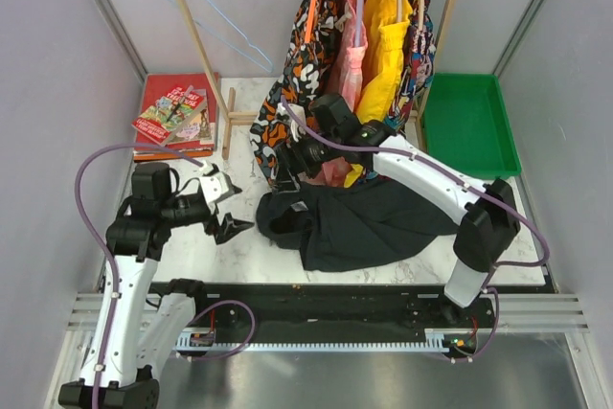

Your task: Place the shorts on the hanger

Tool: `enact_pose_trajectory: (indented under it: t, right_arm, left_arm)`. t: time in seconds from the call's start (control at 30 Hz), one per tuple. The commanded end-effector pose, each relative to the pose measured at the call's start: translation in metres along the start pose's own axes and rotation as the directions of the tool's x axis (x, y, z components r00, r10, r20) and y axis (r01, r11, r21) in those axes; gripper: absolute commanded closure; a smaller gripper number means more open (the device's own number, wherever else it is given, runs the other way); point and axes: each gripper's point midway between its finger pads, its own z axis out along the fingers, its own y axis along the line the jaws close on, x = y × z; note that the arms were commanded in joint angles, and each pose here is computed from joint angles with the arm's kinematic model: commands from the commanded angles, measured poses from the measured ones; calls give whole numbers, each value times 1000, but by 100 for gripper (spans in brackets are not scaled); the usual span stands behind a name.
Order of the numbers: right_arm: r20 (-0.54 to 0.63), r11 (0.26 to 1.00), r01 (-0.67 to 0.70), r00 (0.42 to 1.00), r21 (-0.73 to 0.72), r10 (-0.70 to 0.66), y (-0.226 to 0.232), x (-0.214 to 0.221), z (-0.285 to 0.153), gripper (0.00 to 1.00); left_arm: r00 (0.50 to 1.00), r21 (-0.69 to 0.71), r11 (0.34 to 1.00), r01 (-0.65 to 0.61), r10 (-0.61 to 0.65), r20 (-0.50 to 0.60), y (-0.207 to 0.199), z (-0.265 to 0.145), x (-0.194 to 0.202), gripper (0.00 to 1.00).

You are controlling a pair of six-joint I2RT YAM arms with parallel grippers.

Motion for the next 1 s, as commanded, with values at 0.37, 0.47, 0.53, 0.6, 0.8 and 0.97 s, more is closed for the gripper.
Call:
enact_pose_trajectory:
  t: [0.37, 0.47, 0.53, 0.6, 0.8, 0.97]
  right_arm:
    - [-56, 983, 151, 988, 102, -146, 4, 94, -95, 22]
    - [-114, 978, 204, 974, 47, -198, 7, 111, -94, 25]
    - [-157, 957, 285, 949, 51, -274, -1, 118, -95, 24]
    - [-188, 934, 357, 920, 38, -344, -4, 122, -94, 22]
    - [-332, 765, 635, 702, -108, -630, 17, 170, -54, 21]
    - [-411, 644, 743, 536, -185, -737, 30, 202, -12, 19]
  left_arm:
    - [938, 174, 968, -182, 224, -266, 3, 64, 89, 15]
    - [924, 101, 991, -86, 117, -363, 30, 77, 105, 16]
    - [919, 64, 998, 22, 5, -394, 46, 81, 111, 19]
    - [923, 19, 994, 107, -92, -374, 66, 75, 111, 21]
    - [859, 1, 966, 259, -229, -458, 65, 62, 144, 22]
    - [840, -57, 943, 327, -317, -441, 72, 55, 149, 21]
